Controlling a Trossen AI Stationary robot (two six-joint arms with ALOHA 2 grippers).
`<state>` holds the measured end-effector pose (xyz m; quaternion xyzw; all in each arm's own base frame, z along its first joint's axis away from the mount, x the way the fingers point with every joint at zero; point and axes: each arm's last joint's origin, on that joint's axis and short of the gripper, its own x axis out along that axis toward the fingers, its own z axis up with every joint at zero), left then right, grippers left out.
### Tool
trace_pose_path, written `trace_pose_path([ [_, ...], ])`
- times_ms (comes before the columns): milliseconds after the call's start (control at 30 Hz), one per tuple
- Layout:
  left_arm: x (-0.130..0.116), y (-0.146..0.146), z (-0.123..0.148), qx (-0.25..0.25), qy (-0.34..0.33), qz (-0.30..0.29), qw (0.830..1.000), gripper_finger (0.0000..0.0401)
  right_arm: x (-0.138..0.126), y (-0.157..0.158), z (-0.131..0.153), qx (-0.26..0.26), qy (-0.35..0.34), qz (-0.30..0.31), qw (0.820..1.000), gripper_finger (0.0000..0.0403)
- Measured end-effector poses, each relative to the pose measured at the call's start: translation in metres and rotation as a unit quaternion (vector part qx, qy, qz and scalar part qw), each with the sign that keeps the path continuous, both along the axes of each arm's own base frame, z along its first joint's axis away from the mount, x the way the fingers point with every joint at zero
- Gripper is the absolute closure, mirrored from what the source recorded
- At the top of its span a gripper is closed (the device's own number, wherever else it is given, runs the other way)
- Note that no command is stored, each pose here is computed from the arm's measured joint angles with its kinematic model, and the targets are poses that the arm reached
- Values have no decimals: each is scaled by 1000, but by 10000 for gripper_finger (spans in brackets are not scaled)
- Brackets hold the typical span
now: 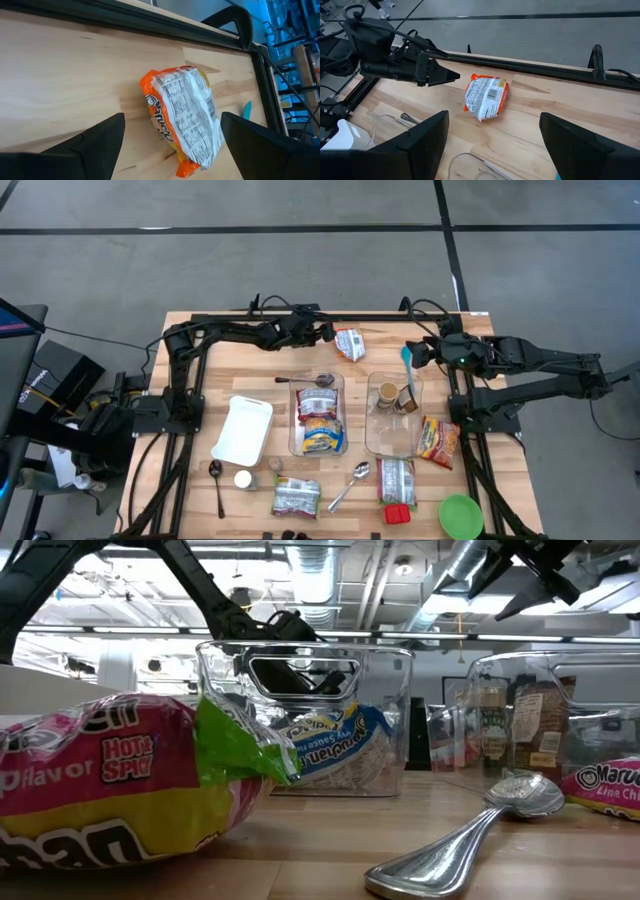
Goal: Pick & Place Food Item
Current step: Put the orange noodle pack into the left transparent bin
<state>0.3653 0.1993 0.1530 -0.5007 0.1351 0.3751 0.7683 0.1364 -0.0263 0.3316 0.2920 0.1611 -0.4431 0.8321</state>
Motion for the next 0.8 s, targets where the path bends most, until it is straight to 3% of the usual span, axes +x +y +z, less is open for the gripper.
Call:
trace_pose_path([
  [300, 13, -20, 4, -22, 2, -51, 998, 77, 0, 0, 0, 0, 0, 0, 1000, 98],
  [667, 46, -33, 57, 11, 1, -104, 995, 77, 0, 0, 0, 0, 0, 0, 1000, 98],
  [800, 52, -29, 80, 51, 3, -96, 994, 77, 0, 0, 0, 0, 1, 1, 1000, 98],
])
